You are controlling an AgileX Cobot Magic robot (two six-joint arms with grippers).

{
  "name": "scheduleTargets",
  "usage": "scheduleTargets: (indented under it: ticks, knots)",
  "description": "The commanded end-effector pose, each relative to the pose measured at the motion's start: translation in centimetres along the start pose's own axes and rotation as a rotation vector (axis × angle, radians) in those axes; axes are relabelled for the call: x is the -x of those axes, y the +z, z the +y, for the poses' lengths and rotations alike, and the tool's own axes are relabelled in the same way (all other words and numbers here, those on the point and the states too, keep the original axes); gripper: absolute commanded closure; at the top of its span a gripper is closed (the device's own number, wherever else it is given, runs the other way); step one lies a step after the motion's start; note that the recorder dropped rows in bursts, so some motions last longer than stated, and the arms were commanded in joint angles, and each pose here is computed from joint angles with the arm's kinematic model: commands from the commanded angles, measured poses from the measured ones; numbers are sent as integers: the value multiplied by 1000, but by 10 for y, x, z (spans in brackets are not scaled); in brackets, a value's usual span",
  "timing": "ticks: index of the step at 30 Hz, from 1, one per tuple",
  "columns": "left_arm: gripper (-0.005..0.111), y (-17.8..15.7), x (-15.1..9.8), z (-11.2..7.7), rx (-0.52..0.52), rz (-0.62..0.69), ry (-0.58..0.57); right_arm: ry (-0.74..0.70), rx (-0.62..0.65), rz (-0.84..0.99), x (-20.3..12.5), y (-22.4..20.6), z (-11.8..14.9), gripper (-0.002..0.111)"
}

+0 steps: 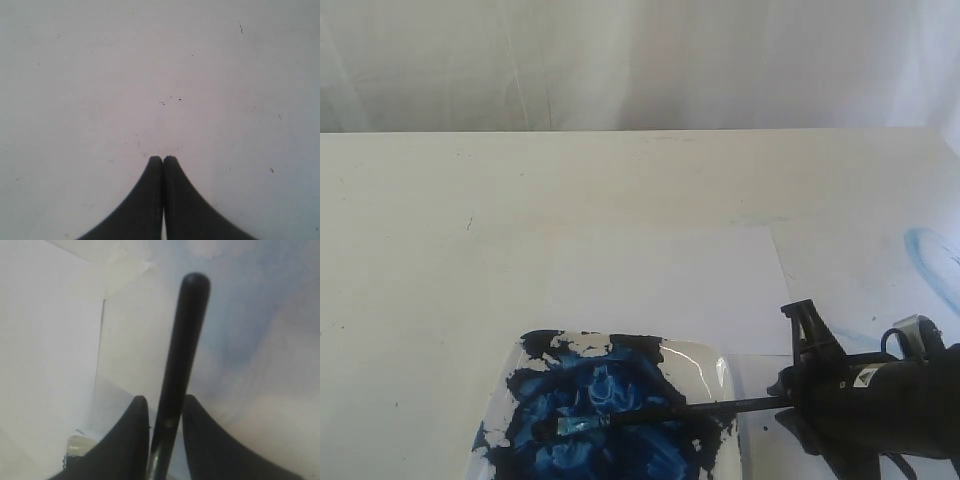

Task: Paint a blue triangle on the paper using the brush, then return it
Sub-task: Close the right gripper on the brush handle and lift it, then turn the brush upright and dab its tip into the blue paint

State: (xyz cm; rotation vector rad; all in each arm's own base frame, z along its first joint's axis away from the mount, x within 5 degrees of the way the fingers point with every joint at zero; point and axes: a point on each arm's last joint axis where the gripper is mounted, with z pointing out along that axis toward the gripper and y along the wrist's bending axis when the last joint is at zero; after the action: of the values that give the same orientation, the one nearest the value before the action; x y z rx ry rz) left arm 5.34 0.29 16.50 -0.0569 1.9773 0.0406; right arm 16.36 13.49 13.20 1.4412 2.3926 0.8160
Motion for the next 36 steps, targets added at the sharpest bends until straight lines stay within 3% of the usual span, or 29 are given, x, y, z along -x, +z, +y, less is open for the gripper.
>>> scheduleTargets:
  ticks: [1,6,13,21,26,34,36]
  knots:
    - [107,1,-1,0,-1,7,-6,13,3,-5,0,1,-1,85]
    - [107,1,-1,0,-1,7,-6,15,14,-9,1,0,0,86]
    - [107,1,-1,0,-1,7,-6,21,14,-9,1,0,0,108]
    - [107,1,-1,0,-1,7,-6,28,105,-26,3,-6,9,108]
    - [107,1,-1,0,-1,7,-6,-46,323,-44,4,-30,30,108]
    - [107,1,-1,0,-1,7,-6,-491,927,-89,-11,-94,79,108]
    - [107,1,-1,0,-1,7,-6,-680,1049,-106,-22,-110,91,108]
